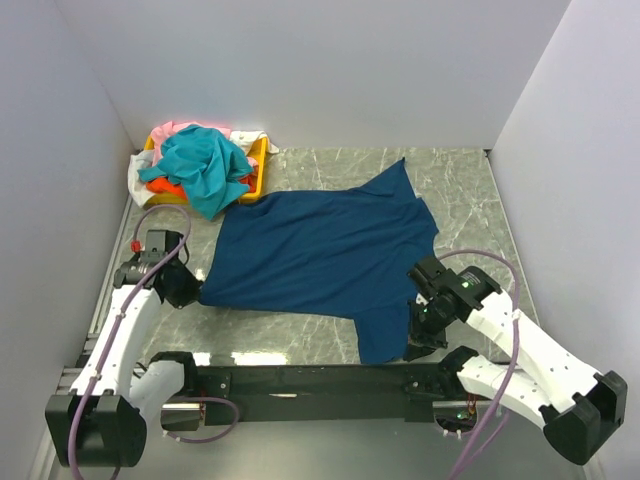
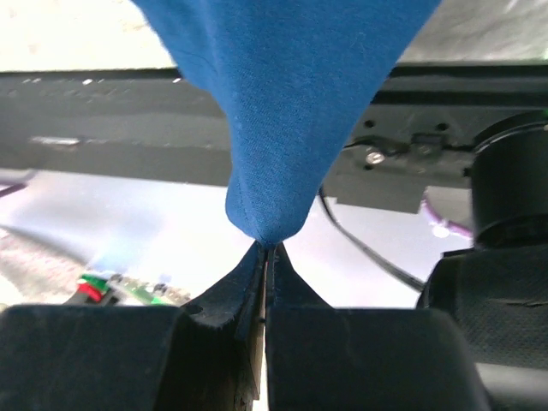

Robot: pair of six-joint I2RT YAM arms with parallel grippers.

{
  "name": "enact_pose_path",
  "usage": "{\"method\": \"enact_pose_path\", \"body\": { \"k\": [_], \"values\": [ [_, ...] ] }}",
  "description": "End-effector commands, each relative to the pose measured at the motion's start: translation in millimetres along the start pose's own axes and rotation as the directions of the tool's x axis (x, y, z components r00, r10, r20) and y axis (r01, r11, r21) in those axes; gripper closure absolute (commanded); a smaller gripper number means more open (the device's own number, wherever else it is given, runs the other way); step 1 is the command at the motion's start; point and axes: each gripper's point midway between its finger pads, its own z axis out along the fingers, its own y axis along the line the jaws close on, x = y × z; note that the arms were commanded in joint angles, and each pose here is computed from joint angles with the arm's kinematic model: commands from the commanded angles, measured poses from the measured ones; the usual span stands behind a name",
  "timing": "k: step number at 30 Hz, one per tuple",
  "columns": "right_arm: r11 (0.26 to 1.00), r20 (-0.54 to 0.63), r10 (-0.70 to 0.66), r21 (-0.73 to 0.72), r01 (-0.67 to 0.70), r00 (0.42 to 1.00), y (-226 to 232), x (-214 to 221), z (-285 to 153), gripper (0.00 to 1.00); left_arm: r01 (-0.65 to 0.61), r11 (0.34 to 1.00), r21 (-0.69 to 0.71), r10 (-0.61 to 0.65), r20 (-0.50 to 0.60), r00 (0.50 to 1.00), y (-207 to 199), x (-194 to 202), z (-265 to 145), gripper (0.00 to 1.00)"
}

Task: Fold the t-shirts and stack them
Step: Fold the tshirt

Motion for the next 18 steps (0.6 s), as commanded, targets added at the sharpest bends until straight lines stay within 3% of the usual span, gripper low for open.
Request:
{"method": "enact_pose_path", "body": {
  "k": [1,7,18],
  "values": [
    [0.998,-0.073,0.05,-0.021,-0.051,0.996,1.4,24.1,-17.4,1.0,0.021,1.0,-0.022,-0.02,0.019,1.0,8.1,0.3,-7.6,1.0],
    [0.998,0.014,0.059,-0.024,-0.059,0.998,19.7,-2.9,-29.7,1.0,0.026,1.0,0.011,-0.026,-0.024,0.999,-6.8,-0.1,4.4,1.0],
    [0.996,0.21,0.087,-0.005,-0.088,0.974,44.9,-99.4,-51.3,1.0,-0.02,0.999,0.03,0.02,-0.028,0.999,-42.3,-39.0,36.0,1.0]
  ]
}}
